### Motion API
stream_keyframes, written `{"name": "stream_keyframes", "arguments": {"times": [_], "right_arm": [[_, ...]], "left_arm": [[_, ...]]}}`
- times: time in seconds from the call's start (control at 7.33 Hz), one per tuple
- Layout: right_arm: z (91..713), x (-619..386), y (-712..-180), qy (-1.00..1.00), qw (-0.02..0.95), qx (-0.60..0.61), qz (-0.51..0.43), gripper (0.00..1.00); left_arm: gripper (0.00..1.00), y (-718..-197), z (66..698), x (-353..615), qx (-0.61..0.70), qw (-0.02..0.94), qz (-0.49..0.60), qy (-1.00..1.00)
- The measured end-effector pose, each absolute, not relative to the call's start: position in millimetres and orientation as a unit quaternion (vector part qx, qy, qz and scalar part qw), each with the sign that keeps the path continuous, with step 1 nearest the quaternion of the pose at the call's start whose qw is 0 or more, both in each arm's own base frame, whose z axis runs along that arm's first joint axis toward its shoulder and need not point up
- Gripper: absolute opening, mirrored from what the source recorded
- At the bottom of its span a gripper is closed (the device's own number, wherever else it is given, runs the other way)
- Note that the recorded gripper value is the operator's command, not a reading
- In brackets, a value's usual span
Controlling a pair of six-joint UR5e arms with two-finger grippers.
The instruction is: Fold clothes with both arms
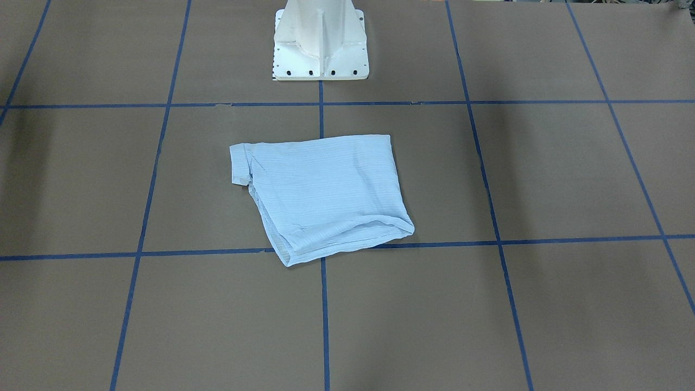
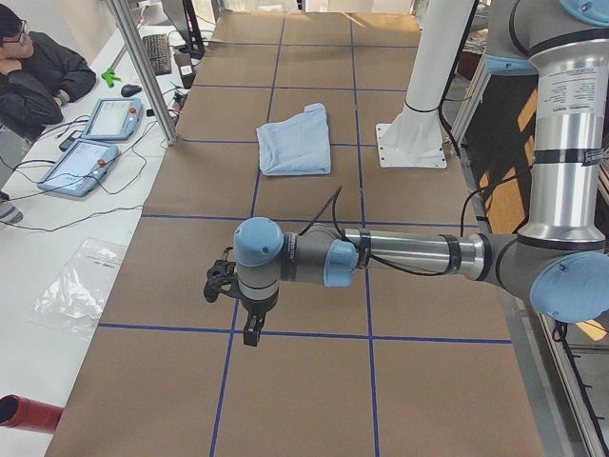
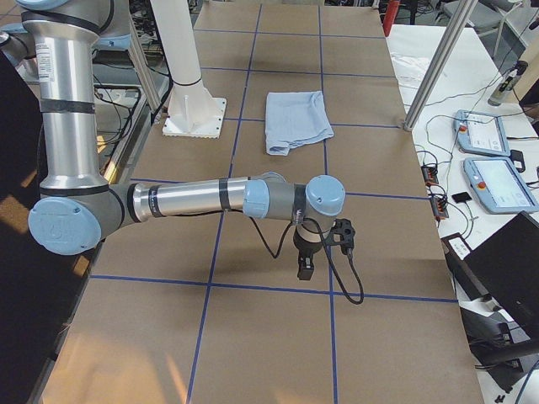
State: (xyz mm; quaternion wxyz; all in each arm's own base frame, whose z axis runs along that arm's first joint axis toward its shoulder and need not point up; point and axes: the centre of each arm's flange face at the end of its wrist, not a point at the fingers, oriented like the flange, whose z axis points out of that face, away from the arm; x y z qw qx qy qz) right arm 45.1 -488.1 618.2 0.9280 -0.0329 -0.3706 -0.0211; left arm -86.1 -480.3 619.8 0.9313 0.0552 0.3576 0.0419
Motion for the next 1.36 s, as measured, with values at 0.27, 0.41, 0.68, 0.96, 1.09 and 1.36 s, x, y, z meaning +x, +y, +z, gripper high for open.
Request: {"name": "stream_keyframes", "arguments": {"times": [0.27,0.41,0.68,0.96,1.09,1.36], "right_arm": [[635,45,-481,-0.383,0.922,-0.049,-0.012,1.0],[642,46,-476,-0.386,0.921,-0.055,-0.008,1.0],[649,55,-467,-0.391,0.919,-0.059,0.004,1.0],[642,64,-466,-0.393,0.918,-0.048,0.011,1.0],[641,67,-464,-0.393,0.918,-0.046,0.013,1.0],[643,69,-460,-0.393,0.918,-0.047,0.015,1.0]], "left_arm": [[1.0,-470,618,-83,0.025,0.931,0.039,0.361],[1.0,-462,626,-82,0.023,0.931,0.042,0.362],[1.0,-454,637,-81,0.027,0.93,0.045,0.363],[1.0,-453,638,-81,0.029,0.93,0.046,0.363],[1.0,-453,638,-81,0.03,0.93,0.046,0.363],[1.0,-454,638,-81,0.031,0.93,0.047,0.363]]}}
